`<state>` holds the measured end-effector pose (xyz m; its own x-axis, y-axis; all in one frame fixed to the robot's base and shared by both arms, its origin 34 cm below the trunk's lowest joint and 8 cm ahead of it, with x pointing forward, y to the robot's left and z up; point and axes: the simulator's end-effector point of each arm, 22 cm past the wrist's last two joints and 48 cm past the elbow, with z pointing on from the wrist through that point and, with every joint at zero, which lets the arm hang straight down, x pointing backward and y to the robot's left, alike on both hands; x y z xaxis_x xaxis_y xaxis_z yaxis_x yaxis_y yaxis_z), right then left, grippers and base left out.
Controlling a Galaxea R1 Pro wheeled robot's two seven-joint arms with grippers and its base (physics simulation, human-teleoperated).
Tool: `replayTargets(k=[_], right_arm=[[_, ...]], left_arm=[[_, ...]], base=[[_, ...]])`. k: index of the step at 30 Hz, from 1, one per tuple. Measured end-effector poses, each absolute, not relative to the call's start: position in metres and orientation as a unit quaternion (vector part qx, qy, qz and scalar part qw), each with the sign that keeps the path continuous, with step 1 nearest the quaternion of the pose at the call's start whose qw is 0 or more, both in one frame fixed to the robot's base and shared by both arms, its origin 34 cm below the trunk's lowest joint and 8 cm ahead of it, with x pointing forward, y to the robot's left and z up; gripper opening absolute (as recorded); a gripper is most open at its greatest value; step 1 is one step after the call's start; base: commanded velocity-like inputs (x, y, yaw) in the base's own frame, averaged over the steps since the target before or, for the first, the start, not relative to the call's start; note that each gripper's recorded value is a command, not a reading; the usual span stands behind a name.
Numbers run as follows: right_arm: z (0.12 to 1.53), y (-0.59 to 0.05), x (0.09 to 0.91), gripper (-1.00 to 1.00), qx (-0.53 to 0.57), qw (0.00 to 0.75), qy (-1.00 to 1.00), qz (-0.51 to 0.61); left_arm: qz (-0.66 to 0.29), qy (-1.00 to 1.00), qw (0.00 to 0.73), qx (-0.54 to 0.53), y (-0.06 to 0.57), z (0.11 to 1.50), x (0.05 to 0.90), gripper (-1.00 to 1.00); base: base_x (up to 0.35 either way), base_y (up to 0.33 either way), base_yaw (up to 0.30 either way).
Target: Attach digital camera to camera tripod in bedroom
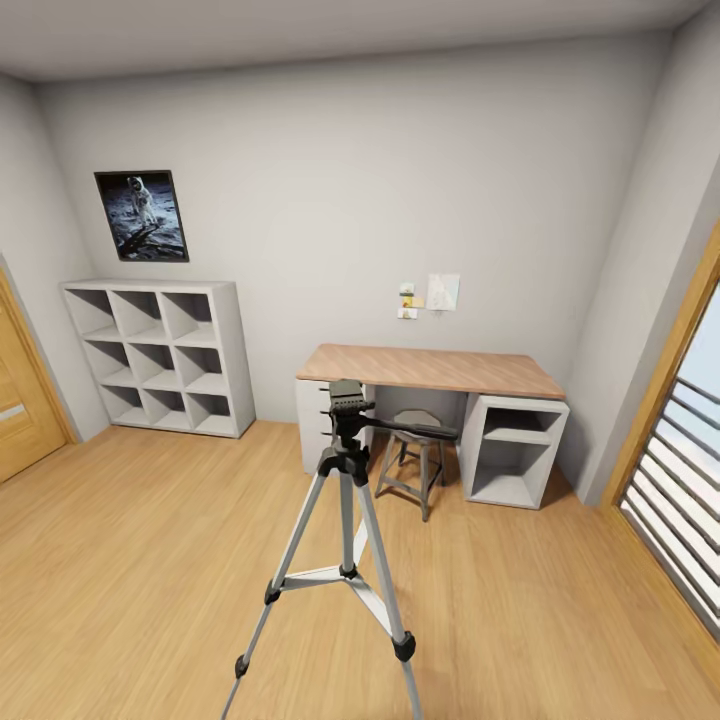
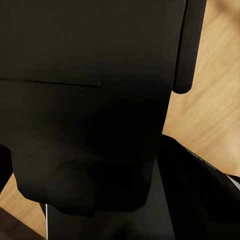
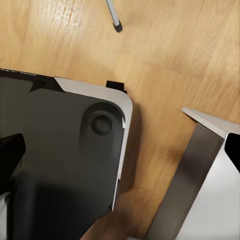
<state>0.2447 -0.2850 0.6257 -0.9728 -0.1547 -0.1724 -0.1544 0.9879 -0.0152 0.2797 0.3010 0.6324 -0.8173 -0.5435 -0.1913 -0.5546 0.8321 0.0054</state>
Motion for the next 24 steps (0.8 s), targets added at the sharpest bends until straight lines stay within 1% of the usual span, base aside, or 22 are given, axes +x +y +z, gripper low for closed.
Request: replayTargets(k=[24], right_arm=[[0.622,-0.289,0.232,1.0,-0.08,0.071,0.994,-0.001]], left_arm=[[0.04,0.954,0.074,-0.289,0.303,0.627,0.266,-1.0]], base=[[0.0,0.0,0.0]])
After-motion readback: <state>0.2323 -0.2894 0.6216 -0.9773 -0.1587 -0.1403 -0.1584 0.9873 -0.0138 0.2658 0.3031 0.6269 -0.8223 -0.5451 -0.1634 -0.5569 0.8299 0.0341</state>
